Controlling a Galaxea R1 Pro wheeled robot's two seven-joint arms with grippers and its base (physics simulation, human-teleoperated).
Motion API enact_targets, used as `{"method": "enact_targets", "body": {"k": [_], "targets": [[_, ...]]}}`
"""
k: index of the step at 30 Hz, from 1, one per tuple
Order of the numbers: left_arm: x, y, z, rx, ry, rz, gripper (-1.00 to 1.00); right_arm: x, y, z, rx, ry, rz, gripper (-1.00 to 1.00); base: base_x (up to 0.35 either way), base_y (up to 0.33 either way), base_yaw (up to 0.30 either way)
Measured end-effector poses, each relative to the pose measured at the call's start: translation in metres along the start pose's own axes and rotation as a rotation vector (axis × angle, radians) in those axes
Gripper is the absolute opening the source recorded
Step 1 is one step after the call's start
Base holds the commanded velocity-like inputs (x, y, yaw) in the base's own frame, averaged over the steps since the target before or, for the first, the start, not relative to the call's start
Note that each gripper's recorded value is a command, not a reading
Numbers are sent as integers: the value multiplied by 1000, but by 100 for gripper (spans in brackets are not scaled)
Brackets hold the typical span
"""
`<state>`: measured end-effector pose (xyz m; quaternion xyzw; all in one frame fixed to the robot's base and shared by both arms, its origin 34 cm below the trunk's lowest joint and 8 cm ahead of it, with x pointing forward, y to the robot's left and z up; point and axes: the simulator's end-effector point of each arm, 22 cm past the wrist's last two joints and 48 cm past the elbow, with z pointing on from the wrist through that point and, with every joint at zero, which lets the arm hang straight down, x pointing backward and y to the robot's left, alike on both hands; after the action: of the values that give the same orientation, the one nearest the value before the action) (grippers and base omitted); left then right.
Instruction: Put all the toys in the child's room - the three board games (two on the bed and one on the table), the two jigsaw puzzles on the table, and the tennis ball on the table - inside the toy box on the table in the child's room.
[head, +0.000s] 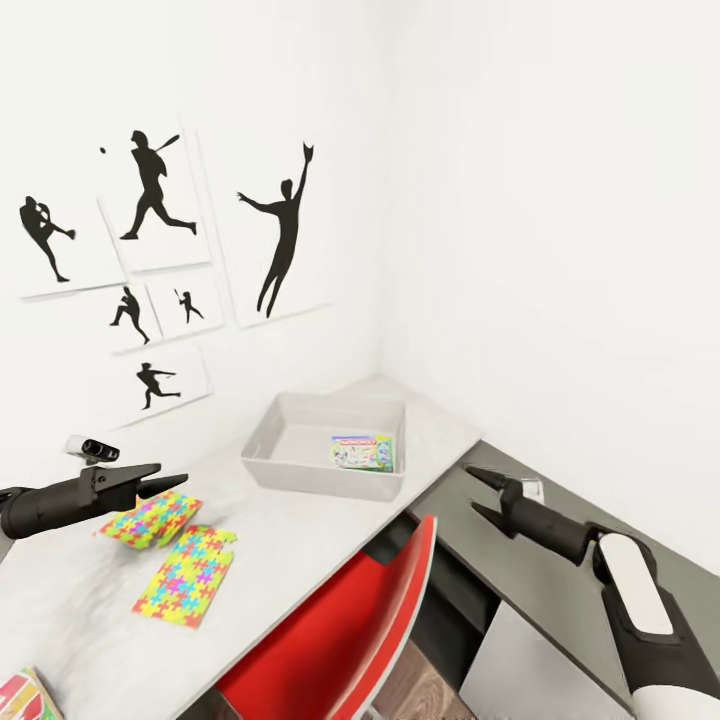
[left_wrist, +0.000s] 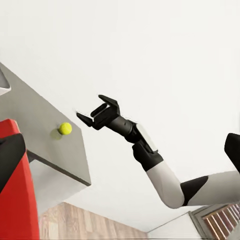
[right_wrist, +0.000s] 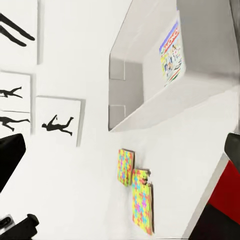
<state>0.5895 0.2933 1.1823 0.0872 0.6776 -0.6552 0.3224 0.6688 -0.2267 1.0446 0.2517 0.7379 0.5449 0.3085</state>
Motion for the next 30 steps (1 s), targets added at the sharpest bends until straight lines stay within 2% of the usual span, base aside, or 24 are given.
{"method": "enact_targets", "body": {"k": [6,19,30], "targets": [[-1,0,0,0,-2,2,100,11,-7,-6,-13,8,14,100,-104,25,-280],[0,0,0,0,0,5,100,32,0,-28,-23,7,-42,100,-108,34,-285],[0,1,-3,-8,-5,6,100,45,-4,-39,-14,10,-50,100,-106,17,-286]]}}
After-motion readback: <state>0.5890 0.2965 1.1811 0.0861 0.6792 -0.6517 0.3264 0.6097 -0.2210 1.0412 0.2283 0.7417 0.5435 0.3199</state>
